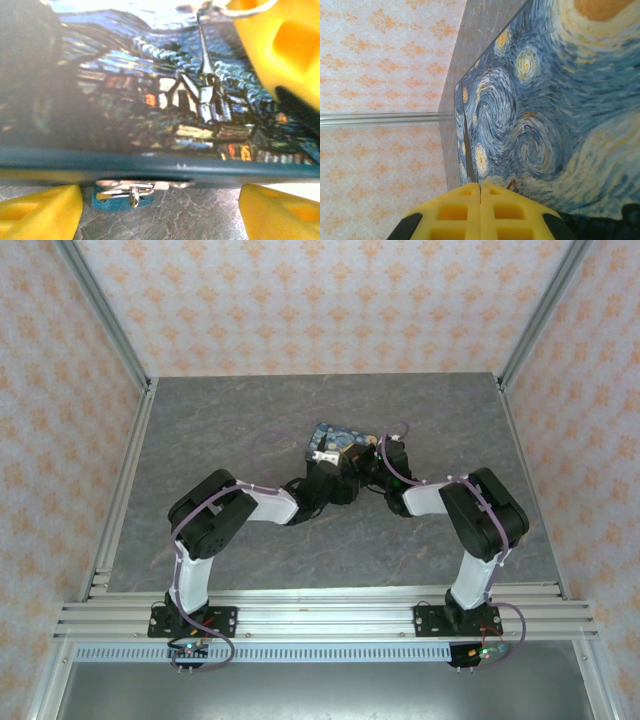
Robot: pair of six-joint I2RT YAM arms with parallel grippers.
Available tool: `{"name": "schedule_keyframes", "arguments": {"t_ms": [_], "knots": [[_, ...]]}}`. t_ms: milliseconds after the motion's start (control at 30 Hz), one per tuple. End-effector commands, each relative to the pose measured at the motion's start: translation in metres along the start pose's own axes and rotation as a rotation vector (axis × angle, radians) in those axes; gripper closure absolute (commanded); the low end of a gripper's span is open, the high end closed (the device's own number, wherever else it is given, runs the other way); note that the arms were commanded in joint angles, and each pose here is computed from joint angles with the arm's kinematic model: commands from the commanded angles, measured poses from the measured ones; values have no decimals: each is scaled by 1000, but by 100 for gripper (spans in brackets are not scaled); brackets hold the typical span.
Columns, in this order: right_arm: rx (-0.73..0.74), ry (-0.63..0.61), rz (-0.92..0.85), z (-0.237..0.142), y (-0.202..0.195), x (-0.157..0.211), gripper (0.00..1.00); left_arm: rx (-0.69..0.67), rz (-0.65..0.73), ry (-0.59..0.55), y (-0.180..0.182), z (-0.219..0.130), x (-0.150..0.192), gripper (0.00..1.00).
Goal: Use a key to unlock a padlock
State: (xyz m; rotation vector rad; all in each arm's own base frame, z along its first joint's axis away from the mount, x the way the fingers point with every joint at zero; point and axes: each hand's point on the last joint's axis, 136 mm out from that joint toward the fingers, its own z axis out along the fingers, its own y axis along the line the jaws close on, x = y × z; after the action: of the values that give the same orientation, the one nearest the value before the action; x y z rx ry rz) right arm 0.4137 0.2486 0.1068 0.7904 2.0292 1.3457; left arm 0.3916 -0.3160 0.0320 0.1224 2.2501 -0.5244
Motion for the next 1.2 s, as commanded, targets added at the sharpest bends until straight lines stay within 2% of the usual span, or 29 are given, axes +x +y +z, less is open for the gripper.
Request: {"name": "schedule_keyframes", "arguments": {"t_ms": [0,267,500,633,867,1000,1167], "knots": [[126,43,35,0,-44,15,100,225,-111,-16,-26,-2,7,17],[128,45,34,0,-44,16,100,332,-273,-74,-25,-12,-13,18],[135,41,38,0,-47,15,100,418,-296,-38,-43,-12,-16,19],[134,44,37,2,-47,16,100,283,-241,22,-28,-5,-5,20],[130,47,42,3,-47,18,100,-21,21,124,5,-1,13,19],[131,48,44,3,-47,18,100,-63,74,147,11,6,17,19],[132,52,45,3,-48,19,100,-10,90,128,1,17,15,20]]}}
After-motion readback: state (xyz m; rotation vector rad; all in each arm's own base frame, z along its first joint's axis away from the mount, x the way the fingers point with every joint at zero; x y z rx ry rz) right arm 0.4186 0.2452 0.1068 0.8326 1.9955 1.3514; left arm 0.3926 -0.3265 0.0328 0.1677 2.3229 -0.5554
